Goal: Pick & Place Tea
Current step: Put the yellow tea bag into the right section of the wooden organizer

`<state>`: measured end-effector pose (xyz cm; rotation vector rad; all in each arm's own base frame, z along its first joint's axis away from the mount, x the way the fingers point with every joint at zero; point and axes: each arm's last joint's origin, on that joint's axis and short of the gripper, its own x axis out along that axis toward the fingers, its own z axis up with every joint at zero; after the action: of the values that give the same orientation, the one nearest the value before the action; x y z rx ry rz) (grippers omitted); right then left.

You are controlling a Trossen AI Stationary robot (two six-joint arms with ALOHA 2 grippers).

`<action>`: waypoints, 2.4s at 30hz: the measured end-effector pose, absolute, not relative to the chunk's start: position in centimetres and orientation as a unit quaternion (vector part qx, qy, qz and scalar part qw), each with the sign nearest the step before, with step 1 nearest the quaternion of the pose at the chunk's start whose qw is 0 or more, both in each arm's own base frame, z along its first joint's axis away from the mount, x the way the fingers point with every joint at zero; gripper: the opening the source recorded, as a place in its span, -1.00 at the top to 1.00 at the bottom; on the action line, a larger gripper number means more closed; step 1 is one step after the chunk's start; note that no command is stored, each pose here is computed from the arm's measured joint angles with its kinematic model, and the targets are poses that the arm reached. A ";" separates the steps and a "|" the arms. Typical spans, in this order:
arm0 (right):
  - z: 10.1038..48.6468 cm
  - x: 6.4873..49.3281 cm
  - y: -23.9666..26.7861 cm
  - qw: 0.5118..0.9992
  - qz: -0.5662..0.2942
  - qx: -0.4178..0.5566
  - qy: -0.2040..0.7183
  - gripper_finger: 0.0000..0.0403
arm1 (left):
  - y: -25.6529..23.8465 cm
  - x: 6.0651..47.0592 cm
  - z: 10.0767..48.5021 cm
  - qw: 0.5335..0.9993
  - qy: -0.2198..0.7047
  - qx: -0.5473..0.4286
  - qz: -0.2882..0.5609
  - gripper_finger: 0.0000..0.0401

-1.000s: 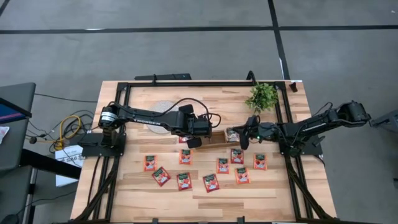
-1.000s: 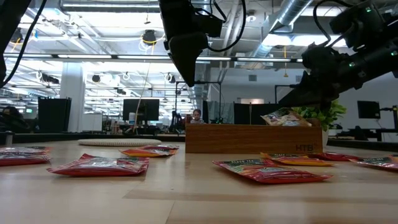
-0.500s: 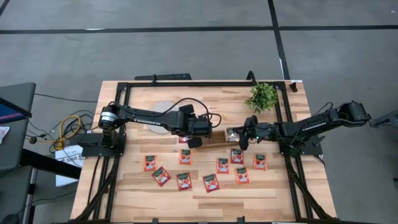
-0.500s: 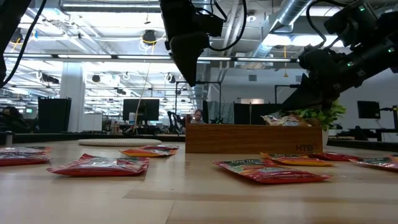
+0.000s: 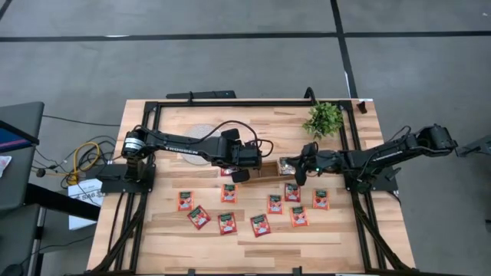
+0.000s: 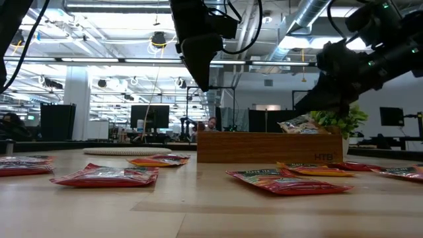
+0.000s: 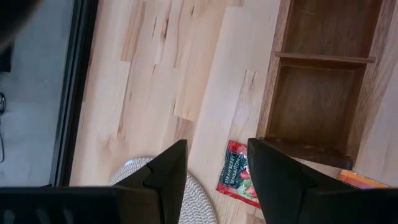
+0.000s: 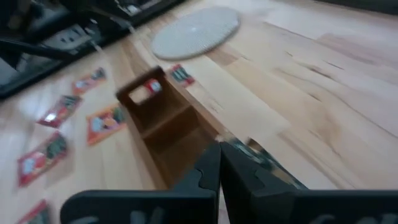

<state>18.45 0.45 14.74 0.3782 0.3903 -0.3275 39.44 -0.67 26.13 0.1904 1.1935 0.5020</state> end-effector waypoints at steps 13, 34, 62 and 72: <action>14.8 18.5 0.5 0.951 -0.148 0.195 0.190 1.00 | -0.7 39.4 26.1 0.793 0.555 0.089 0.233 0.20; 18.6 19.8 1.0 0.908 -0.143 0.148 0.364 1.00 | -0.7 39.8 26.3 0.804 0.541 0.092 0.228 0.20; 16.2 23.8 2.4 0.838 -0.163 0.136 0.502 1.00 | -0.1 39.4 26.1 0.791 0.553 0.075 0.251 0.20; 16.9 23.2 2.3 0.839 -0.160 0.141 0.501 1.00 | -0.1 39.4 26.2 0.792 0.552 0.074 0.251 0.20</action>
<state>23.21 2.34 16.88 0.2986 1.0593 -0.3380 39.40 -0.12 26.16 0.1601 1.1880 0.5404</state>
